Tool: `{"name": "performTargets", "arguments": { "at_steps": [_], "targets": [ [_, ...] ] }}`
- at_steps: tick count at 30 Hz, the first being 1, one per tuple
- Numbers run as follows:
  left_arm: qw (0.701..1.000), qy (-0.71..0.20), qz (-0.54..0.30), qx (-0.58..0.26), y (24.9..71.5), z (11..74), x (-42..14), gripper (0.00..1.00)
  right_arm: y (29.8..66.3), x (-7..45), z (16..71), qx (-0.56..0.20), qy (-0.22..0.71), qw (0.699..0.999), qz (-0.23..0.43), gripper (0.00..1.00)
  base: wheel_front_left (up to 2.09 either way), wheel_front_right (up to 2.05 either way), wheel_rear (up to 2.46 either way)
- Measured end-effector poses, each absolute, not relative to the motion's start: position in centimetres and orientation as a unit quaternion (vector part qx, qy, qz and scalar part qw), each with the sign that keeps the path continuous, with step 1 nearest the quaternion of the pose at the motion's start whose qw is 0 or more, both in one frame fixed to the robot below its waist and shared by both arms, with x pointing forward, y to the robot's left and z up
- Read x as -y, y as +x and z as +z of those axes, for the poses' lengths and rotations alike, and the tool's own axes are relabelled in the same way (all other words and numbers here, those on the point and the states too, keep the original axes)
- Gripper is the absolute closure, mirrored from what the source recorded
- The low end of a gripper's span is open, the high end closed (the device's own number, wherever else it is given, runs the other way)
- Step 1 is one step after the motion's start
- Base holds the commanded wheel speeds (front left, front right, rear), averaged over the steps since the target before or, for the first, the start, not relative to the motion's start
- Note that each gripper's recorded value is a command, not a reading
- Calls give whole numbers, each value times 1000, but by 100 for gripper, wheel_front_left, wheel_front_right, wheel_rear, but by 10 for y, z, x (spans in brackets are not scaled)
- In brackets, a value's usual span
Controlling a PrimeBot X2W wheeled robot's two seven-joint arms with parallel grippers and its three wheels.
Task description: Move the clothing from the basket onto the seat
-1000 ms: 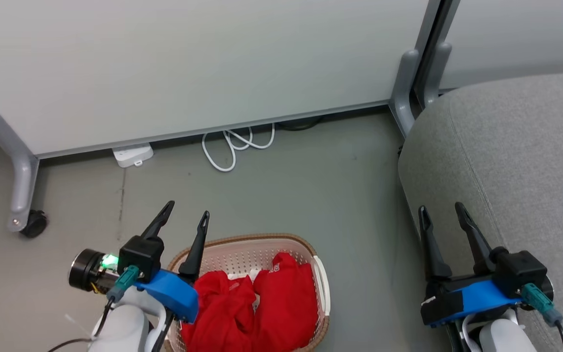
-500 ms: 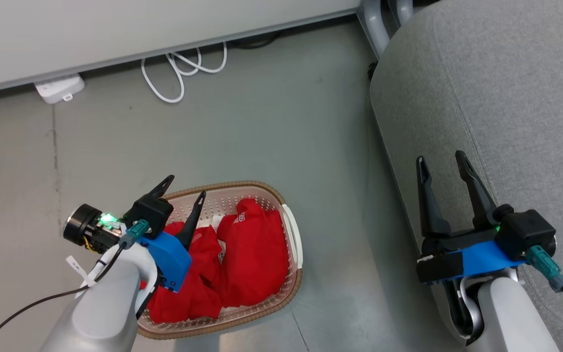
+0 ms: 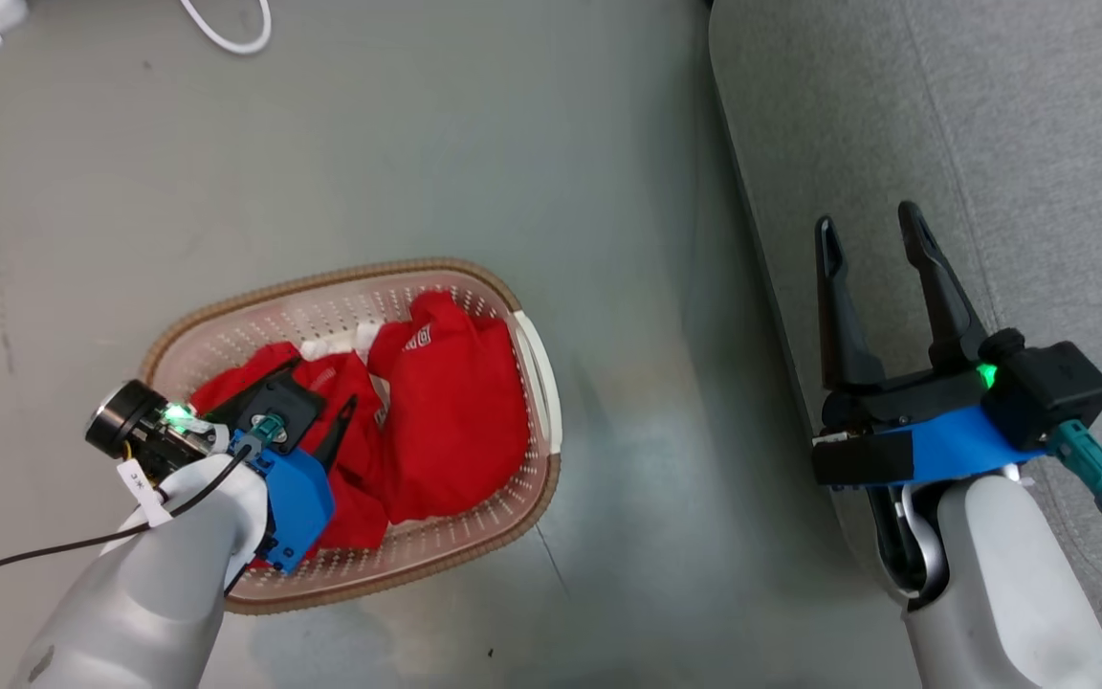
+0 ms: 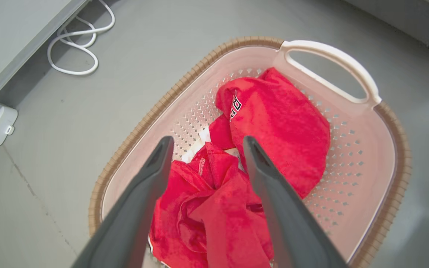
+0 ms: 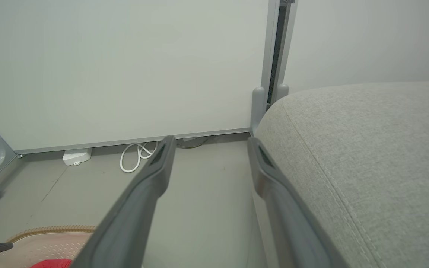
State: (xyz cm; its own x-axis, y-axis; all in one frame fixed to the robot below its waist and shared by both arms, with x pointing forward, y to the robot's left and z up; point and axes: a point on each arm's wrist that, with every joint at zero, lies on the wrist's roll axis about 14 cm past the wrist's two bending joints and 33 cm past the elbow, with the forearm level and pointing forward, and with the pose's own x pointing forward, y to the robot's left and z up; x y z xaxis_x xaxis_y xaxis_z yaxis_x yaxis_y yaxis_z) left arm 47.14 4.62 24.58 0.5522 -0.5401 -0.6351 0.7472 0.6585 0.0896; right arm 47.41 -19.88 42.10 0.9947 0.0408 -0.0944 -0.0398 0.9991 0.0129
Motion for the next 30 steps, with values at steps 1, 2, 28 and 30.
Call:
{"name": "performTargets", "arguments": {
  "at_steps": [1, 2, 28, 30],
  "targets": [
    [858, 181, -377, -299, 469, 239, -47, 0, 476, 199, 418, -50, 5, 999, 20, 0, 0, 0, 0],
    [853, 184, -381, -307, 467, 232, -47, 0, 477, 200, 414, -53, 4, 998, 20, 0, 0, 0, 0],
    [725, 285, -445, -441, 441, 110, -71, 0, 493, 213, 347, -114, -7, 993, 13, 0, 0, 0, 0],
    [720, 289, -447, -446, 440, 105, -72, 0, 493, 214, 343, -119, -8, 993, 12, 0, 0, 0, 0]
  ]
}}
